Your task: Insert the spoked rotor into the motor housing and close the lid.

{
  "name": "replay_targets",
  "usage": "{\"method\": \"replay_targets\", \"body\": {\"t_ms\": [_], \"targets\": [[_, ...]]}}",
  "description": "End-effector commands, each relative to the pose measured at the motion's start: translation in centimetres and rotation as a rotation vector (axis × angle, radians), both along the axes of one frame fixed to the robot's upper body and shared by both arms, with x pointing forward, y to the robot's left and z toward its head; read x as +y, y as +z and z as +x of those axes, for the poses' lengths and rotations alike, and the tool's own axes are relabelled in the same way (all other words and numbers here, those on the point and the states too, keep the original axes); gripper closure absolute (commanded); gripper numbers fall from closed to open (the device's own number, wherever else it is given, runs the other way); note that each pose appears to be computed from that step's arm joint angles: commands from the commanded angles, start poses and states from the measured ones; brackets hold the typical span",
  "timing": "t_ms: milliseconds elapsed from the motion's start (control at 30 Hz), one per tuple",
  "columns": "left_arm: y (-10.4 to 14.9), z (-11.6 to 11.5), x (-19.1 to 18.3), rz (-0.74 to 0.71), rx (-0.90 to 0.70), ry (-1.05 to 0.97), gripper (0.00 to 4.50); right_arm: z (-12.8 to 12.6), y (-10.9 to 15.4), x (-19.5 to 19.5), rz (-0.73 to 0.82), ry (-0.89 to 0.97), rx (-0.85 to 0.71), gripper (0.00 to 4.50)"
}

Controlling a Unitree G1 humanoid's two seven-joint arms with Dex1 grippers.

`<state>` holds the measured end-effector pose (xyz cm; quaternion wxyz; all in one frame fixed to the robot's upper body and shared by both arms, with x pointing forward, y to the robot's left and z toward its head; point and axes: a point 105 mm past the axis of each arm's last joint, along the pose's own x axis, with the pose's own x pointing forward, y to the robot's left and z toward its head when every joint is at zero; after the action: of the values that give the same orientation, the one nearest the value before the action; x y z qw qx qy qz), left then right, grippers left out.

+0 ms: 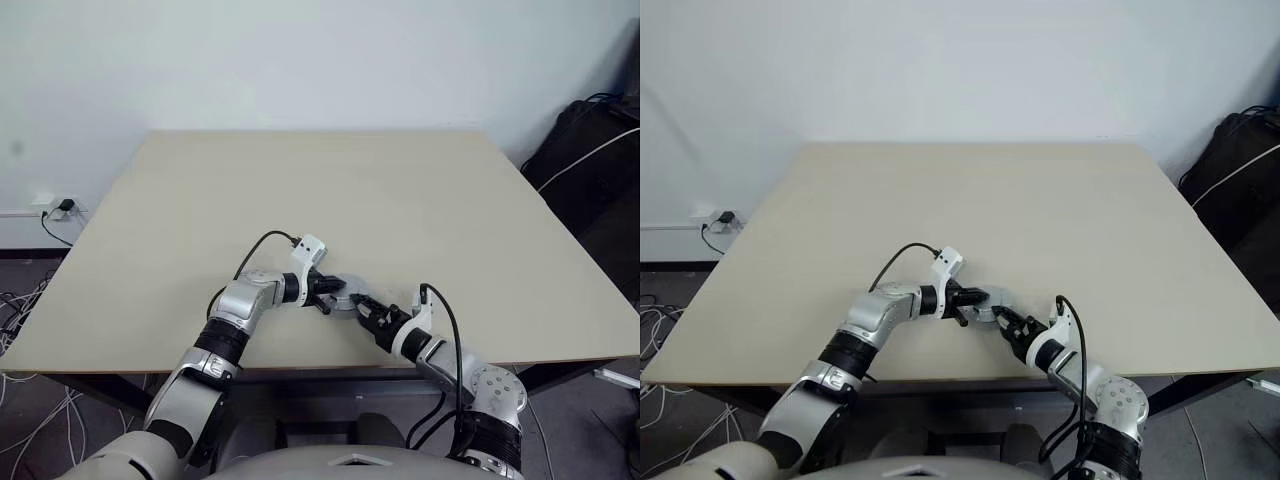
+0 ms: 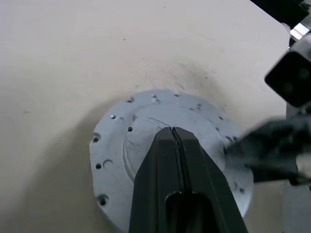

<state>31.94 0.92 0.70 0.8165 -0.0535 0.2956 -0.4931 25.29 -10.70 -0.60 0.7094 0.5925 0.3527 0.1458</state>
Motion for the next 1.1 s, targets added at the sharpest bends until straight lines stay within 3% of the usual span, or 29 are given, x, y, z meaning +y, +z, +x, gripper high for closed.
{"method": "replay_targets", "body": {"t_ms": [33, 100, 900, 1100], "targets": [[-1.3, -0.9, -0.1, 0.028, 0.046, -0.006, 4.5, 0.1, 2.3, 3.0, 0.093, 0.072, -0.08, 2.88], [-1.4, -0.9, -0.1, 0.026, 0.047, -0.003, 4.5, -0.1, 2.2, 3.1, 0.094, 0.071, -0.074, 3.27], [-1.0, -1.8, 1.3, -0.038, 0.044, 0.09, 4.5, 0.8, 1.4, 1.4, 0.037, -0.066, -0.04, 3.27], [1.7, -0.8, 1.5, -0.137, -0.056, 0.183, 4.5, 1.0, 1.4, 1.1, 0.03, -0.091, -0.04, 3.27]]}}
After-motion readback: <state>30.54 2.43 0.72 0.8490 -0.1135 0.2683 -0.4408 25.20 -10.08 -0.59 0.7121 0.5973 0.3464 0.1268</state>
